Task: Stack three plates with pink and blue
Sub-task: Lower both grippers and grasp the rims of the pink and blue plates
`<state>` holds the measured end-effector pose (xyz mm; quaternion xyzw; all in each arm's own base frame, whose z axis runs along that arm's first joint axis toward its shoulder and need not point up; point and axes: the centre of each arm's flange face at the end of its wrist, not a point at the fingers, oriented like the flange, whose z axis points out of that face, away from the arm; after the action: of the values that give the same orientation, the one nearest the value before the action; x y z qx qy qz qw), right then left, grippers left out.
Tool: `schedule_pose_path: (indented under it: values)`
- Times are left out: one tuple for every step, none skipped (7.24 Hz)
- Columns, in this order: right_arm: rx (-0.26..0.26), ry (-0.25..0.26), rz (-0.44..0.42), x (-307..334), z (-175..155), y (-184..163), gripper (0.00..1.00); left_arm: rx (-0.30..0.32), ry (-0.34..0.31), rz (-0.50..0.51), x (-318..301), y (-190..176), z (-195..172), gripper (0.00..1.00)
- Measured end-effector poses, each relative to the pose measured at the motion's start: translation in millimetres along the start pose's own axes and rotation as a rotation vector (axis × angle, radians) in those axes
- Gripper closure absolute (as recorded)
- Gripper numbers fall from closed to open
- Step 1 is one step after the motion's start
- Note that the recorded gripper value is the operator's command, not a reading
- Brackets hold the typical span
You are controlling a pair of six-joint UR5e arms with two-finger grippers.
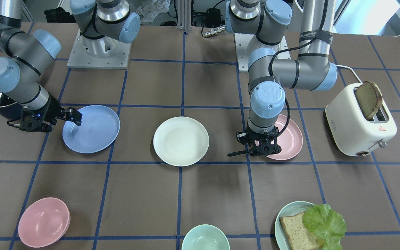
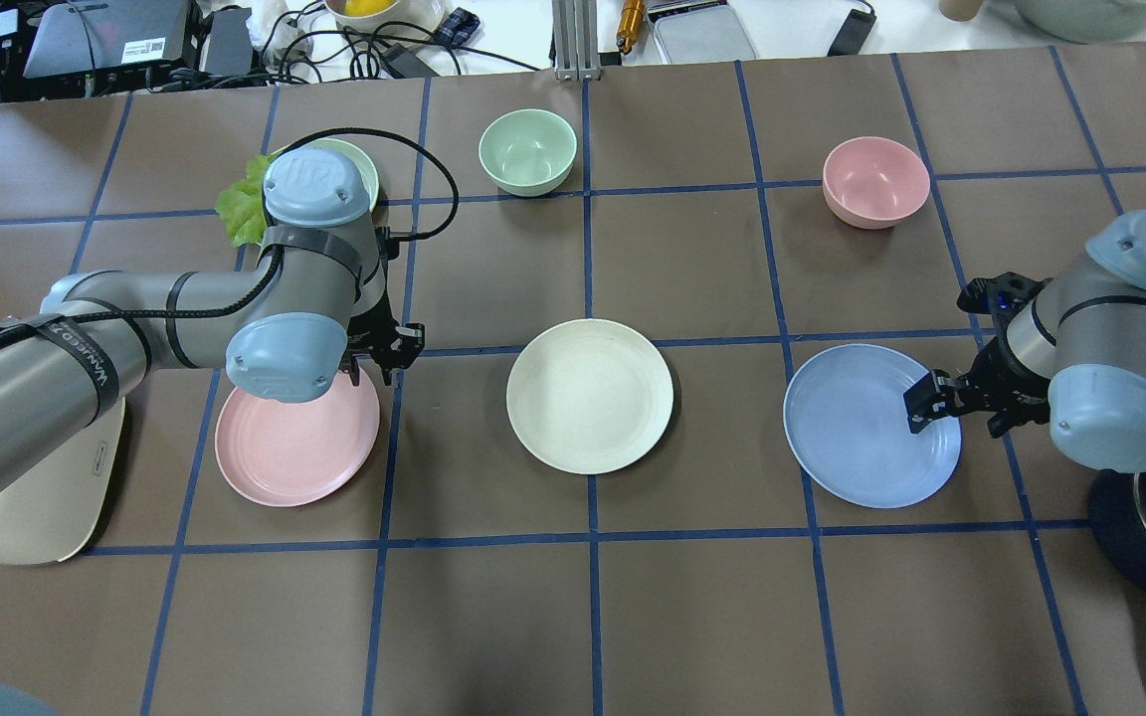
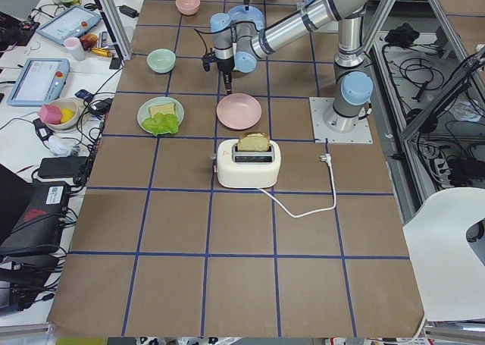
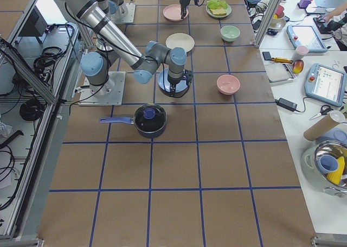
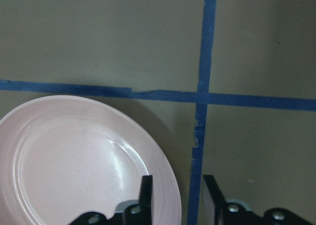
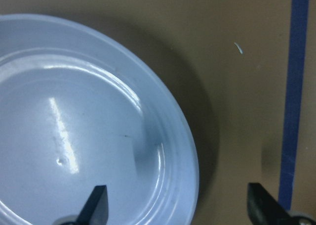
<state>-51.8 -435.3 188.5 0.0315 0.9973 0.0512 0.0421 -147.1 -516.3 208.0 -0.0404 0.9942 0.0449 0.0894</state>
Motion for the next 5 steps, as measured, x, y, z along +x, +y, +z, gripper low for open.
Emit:
schedule_pose_path:
  values:
    - [-0.001,0.0,0.0,0.3,0.9,0.5,0.04,-0.003,-0.013,-0.003,-0.4,-0.5,2.5,0.58]
    - [-0.003,-0.001,0.001,0.5,1.3,0.7,0.04,-0.004,-0.023,-0.012,-1.0,-0.7,3.5,0.58]
    - [-0.007,-0.001,0.002,0.9,2.3,0.9,0.04,-0.005,-0.026,-0.03,-1.2,-1.4,4.6,0.59]
    - [-0.014,0.001,0.003,1.7,4.3,1.0,0.01,-0.007,-0.026,-0.051,-0.9,-2.7,6.1,0.64]
    - [-0.022,0.003,0.003,2.7,7.1,0.7,0.0,-0.011,-0.024,-0.071,-0.1,-4.3,8.8,0.65]
